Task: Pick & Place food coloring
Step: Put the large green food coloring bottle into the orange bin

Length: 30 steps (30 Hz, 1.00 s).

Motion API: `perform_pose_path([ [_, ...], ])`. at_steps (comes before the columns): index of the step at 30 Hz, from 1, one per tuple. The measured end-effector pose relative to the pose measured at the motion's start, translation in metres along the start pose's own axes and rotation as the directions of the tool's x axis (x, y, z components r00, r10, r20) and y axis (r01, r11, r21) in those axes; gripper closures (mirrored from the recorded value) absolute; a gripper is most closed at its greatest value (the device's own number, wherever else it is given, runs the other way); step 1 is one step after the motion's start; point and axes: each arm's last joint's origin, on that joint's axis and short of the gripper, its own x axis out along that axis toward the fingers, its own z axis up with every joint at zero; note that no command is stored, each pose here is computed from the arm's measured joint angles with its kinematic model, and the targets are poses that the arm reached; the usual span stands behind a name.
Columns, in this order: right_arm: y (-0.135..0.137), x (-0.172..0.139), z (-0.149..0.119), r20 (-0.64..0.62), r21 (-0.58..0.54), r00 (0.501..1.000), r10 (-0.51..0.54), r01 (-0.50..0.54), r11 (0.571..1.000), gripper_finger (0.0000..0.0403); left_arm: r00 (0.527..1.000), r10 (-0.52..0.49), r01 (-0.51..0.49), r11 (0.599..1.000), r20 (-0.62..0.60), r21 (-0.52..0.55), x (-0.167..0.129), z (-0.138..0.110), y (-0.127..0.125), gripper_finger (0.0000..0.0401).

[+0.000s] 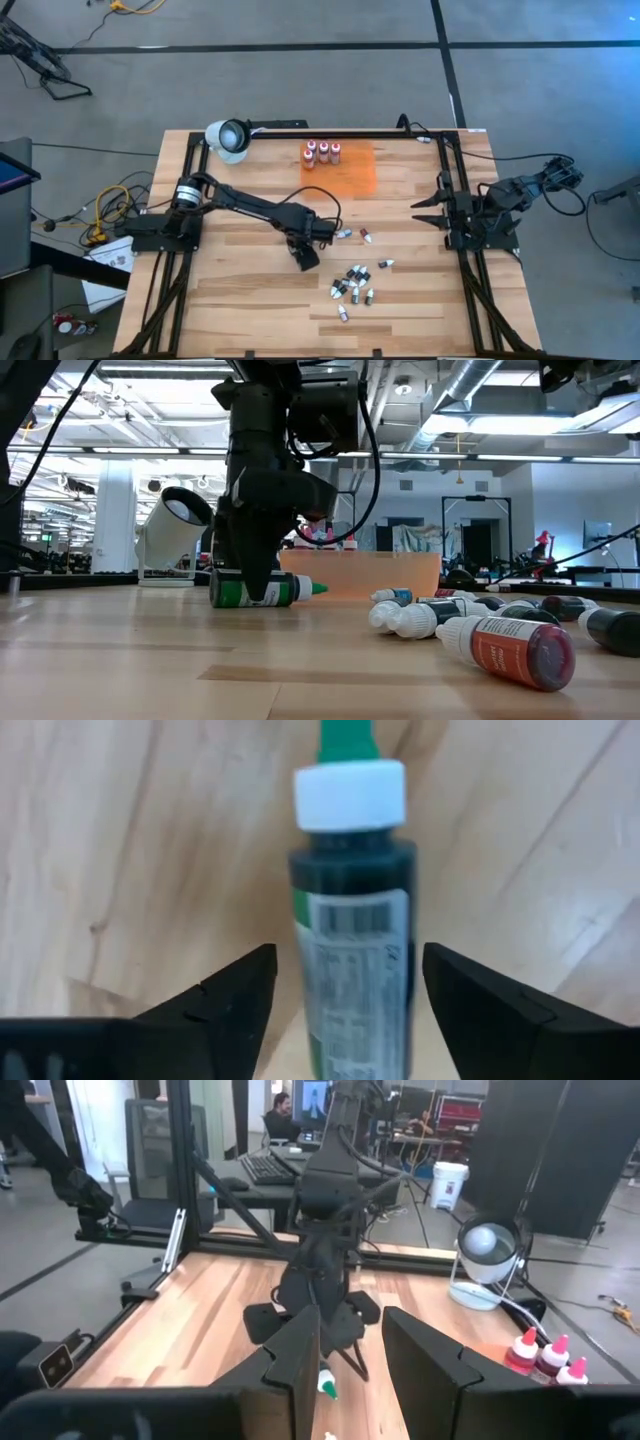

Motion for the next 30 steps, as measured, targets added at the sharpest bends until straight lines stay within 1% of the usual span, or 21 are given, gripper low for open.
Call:
perform_pose_path([
  [8,0.000,0.001,0.000,0.001,-0.011,1.000,0.000,0.000,1.000,0.0297,0.997,-0.052,0.053,0.999,0.059,-0.013,-0.001,0.014,0.009,0.0152],
  [13,0.000,0.001,0.000,0.001,-0.014,1.000,0.000,0.000,1.000,0.0297,0.995,-0.065,0.067,0.998,0.082,-0.022,-0.001,0.019,0.015,0.0152],
  [16,0.000,0.001,0.000,0.001,-0.026,1.000,0.000,0.000,1.000,0.0297,0.993,-0.085,0.088,0.996,0.081,-0.024,-0.002,0.021,0.015,0.0152],
  [21,0.000,0.001,0.000,0.002,-0.029,1.000,0.000,0.000,1.000,0.0297,0.992,-0.105,0.106,0.994,0.065,-0.006,0.010,0.025,0.013,0.0152],
  [30,0.000,0.001,0.000,0.001,-0.029,1.000,0.000,0.000,1.000,0.0297,0.993,-0.103,0.104,0.995,0.049,-0.007,0.008,0.022,0.014,0.0152],
])
